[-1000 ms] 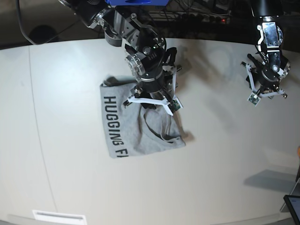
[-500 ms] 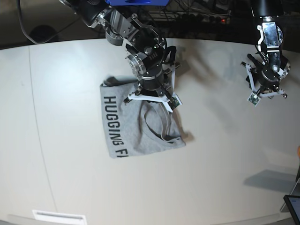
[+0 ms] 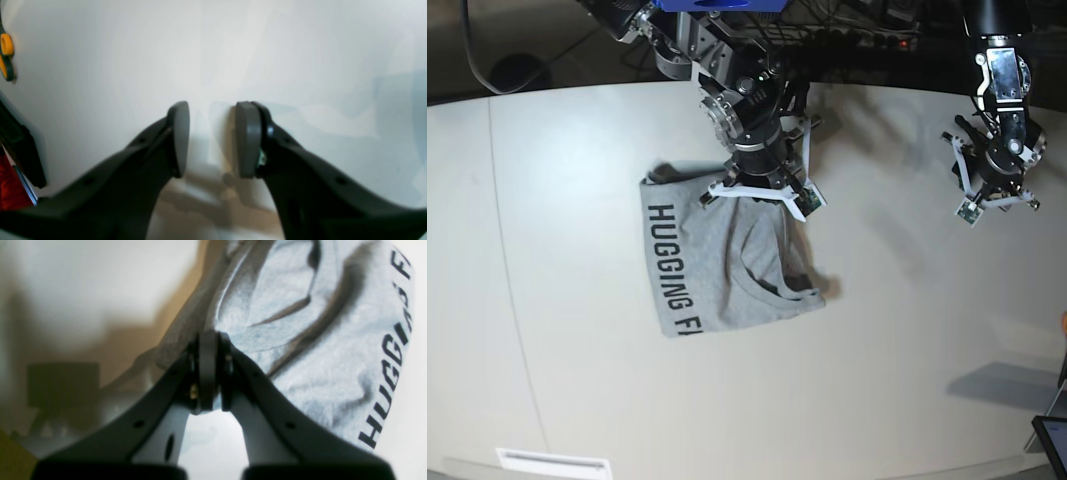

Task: Fold the T-shirt properly
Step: 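Release the shirt and move the right gripper to the printed edge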

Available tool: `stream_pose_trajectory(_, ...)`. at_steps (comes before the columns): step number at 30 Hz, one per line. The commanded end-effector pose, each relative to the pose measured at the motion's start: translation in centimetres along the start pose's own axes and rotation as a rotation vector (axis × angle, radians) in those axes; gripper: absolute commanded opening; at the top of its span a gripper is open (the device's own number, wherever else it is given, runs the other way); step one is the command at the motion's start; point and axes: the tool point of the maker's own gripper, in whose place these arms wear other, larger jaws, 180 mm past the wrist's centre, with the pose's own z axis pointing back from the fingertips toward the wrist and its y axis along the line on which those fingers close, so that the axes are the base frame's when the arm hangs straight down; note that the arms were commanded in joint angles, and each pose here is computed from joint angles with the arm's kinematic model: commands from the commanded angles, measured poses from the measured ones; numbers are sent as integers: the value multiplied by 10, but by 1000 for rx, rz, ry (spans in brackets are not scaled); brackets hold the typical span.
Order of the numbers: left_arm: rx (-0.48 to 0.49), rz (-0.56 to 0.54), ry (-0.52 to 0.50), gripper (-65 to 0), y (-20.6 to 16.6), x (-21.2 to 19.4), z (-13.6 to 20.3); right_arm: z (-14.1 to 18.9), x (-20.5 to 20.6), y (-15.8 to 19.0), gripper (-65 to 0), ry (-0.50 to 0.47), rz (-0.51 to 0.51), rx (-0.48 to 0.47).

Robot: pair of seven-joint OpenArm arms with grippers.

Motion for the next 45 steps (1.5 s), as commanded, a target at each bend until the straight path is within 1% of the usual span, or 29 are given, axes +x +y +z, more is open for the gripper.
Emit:
stream_pose_trajectory(1,-16,-11,12,-417,-2,-3,0,5,14,1,-650,-45,-20,0)
stream_pose_trajectory(9,-16,-9,9,-417,-2,-2,1,7,12,9,-650,-39,-33,18)
stream_pose_trajectory(13,-16,-10,10,-417,-2,-2,1,14,19,31,-650,-68,18,65)
stream_pose_trajectory(16,-12,-13,7,-417,-1,-1,1,16,22,37,-650,-79,33,79)
stream_pose_trajectory(23,-15,-11,11,-417,-2,-2,1,13,27,48,-650,-75,4,164)
stream_pose_trajectory(29,-12,-14,8,-417,-1,-1,1,6,21,52,-644,-44,-6,192)
stream_pose_trajectory(31,-12,-14,8,-417,-1,-1,1,5,19,54,-586,-39,-7,199)
stream_pose_trajectory(34,-11,-15,8,-417,0,-1,2,6,19,54,-451,-36,-8,202)
stream_pose_trajectory(35,-11,-15,8,-417,0,-1,2,7,20,55,-416,-36,-6,204)
stream_pose_trajectory(36,-11,-15,8,-417,0,-1,2,7,19,55,-396,-37,-6,204)
stream_pose_trajectory(37,-10,-16,9,-417,0,-2,2,7,19,55,-393,-37,-4,205)
stream_pose_trajectory(39,-9,-17,10,-417,1,-2,2,7,20,55,-422,-40,-2,205)
stream_pose_trajectory(41,-9,-17,10,-417,1,-2,2,11,26,53,-479,-60,-7,204)
stream_pose_trajectory(44,-8,-16,13,-417,1,-3,2,22,44,36,-567,-133,-9,179)
stream_pose_trajectory(45,-8,-16,13,-417,1,-3,2,27,51,30,-580,-159,-18,172)
